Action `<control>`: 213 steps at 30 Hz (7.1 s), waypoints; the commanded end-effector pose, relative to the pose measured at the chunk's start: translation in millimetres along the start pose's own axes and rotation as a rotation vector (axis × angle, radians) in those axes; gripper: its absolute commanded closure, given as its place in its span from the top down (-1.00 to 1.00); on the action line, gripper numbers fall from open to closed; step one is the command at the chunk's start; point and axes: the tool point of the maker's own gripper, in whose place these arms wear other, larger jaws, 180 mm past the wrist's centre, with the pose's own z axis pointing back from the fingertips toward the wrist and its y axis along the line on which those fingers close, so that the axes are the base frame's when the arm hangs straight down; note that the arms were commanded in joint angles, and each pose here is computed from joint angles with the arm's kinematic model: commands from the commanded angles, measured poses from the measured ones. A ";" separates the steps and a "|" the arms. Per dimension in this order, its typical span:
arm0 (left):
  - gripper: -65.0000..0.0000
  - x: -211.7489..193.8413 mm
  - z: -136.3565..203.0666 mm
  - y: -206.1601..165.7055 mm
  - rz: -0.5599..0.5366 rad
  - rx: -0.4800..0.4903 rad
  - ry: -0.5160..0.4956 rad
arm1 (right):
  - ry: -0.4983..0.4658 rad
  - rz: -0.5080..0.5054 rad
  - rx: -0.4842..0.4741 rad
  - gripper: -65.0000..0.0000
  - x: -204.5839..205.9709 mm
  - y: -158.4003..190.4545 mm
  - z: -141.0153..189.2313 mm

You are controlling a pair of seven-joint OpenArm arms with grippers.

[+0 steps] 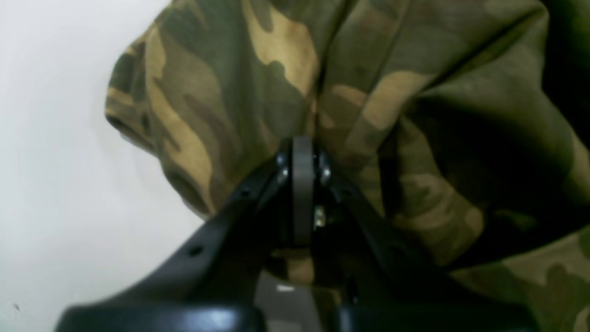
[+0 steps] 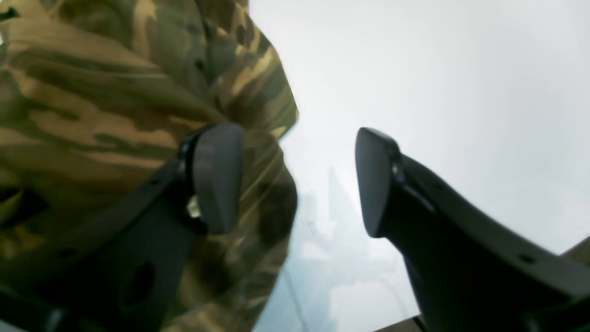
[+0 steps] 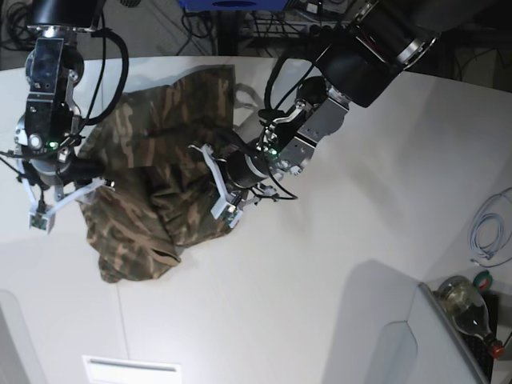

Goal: Layout the t-shirt on the table in an organized manner, then fold the t-shirt properly
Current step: 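Grasp the shirt with both grippers and pull it apart to spread, then regrasp the shirt edge with the left gripper and pull it outward, then grasp the shirt edge with both grippers and lift it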

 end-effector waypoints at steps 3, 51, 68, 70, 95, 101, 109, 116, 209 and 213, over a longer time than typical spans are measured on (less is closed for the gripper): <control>-1.00 20.6 -0.7 -3.0 -0.005 -0.012 -0.053 | -0.035 0.015 0.029 0.29 8.5 13.6 5.1; -1.00 -28.7 137.3 145.8 0.110 0.341 -0.121 | -0.017 -0.350 -0.533 -0.93 -69.3 -250.6 -22.9; -0.94 24.3 96.1 -9.4 0.028 -0.020 -0.225 | -0.160 0.203 0.029 -0.80 32.6 -77.6 -57.9; -0.74 25.0 79.3 -33.0 0.011 -0.076 -0.179 | -0.114 0.178 0.057 -1.00 31.7 -71.3 -77.0; 0.19 17.5 -2.4 39.9 0.002 0.063 0.083 | -0.068 -0.110 -0.315 -0.99 36.9 -180.3 -149.9; 0.20 92.8 7.4 120.6 0.044 0.210 -0.044 | -0.208 -0.115 -0.234 -0.99 83.7 -123.9 -145.7; 0.23 164.6 39.5 110.4 0.044 0.148 -0.251 | -0.322 -0.086 -0.158 -0.97 105.6 -94.3 -73.9; 0.23 92.0 103.5 128.4 0.316 0.111 -0.256 | -0.212 0.040 0.037 -0.54 38.7 -32.0 -1.6; -1.00 95.7 173.3 98.0 0.502 0.268 -0.369 | 0.038 0.160 0.167 -1.00 -14.1 -73.0 57.8; -1.00 95.5 165.0 93.8 0.503 0.236 -0.289 | 0.052 0.143 0.220 -1.00 -16.9 -64.7 55.2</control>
